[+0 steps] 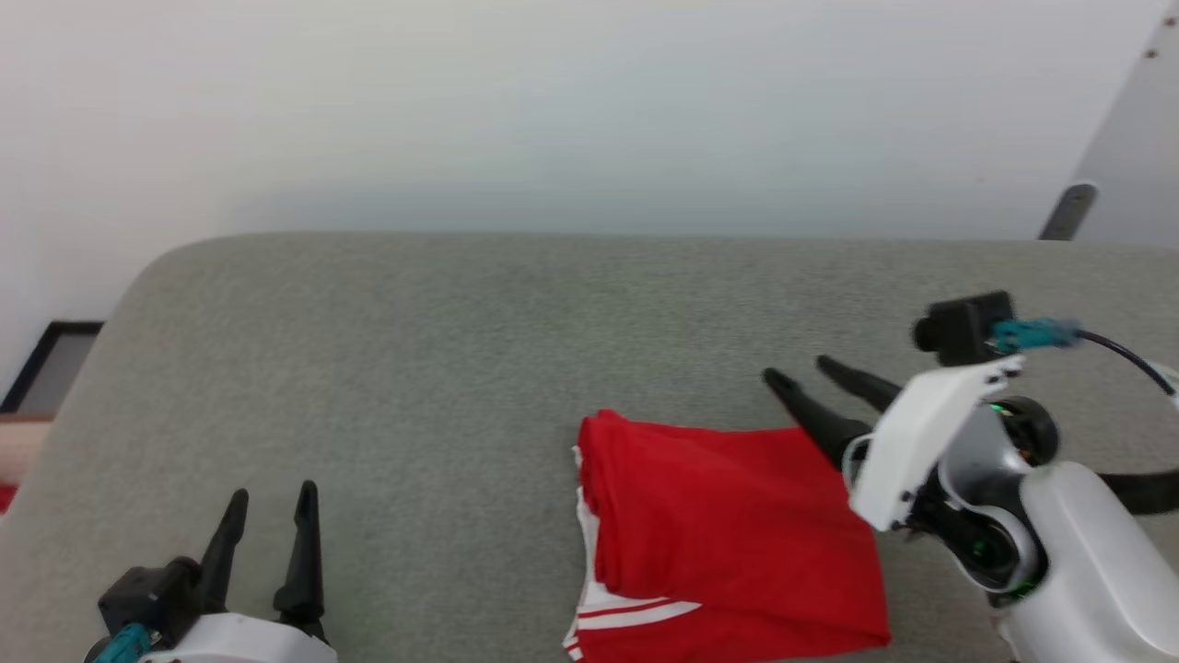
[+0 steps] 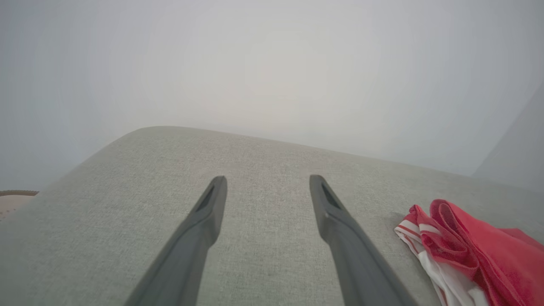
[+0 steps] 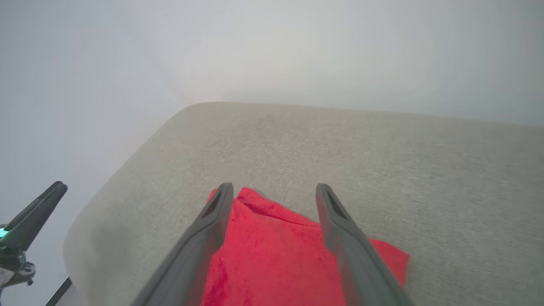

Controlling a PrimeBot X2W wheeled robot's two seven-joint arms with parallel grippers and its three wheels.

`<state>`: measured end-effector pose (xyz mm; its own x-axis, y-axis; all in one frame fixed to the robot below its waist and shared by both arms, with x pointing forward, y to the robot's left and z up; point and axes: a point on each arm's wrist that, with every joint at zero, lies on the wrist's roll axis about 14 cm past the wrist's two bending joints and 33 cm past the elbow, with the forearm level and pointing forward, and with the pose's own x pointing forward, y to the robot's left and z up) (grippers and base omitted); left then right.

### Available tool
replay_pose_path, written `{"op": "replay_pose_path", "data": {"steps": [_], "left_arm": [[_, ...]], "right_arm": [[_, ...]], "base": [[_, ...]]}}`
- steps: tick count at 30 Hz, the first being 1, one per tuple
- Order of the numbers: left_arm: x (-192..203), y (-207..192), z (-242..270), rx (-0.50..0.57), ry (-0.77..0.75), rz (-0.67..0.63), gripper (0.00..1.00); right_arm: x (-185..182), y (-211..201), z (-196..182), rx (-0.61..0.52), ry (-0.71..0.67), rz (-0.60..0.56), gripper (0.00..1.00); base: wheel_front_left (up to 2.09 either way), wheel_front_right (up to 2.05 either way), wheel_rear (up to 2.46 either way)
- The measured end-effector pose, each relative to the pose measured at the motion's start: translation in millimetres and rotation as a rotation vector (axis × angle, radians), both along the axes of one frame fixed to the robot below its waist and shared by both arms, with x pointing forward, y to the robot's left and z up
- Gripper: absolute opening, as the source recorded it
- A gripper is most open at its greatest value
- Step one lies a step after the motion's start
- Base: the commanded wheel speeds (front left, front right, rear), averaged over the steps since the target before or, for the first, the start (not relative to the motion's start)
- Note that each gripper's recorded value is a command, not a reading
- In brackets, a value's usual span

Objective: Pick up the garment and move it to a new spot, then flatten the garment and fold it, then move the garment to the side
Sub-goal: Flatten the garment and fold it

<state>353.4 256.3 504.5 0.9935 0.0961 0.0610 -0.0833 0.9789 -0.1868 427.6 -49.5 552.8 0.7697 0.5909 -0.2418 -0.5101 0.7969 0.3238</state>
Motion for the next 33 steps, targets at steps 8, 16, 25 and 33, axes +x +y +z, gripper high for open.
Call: {"op": "replay_pose_path", "data": {"steps": [8,16,25,33], "left_arm": [[7,-14,2,0.006,-0.005,-0.047,1.0],[7,-16,4,0.021,-0.009,-0.06,1.0],[3,-11,2,0.041,0.001,-0.049,1.0],[-1,-9,0,0.061,0.006,-0.047,1.0]], "right_arm": [[-5,-68,14,0.042,-0.169,-0.176,1.0],[-17,-121,13,-0.052,-0.367,-0.288,1.0],[-29,-154,-3,-0.13,-0.436,-0.365,1.0],[-38,-163,-15,-0.135,-0.421,-0.406,1.0]], "base": [[0.0,0.0,0.0],[0.0,0.0,0.0],[0.0,0.0,0.0],[0.0,0.0,0.0]]}}
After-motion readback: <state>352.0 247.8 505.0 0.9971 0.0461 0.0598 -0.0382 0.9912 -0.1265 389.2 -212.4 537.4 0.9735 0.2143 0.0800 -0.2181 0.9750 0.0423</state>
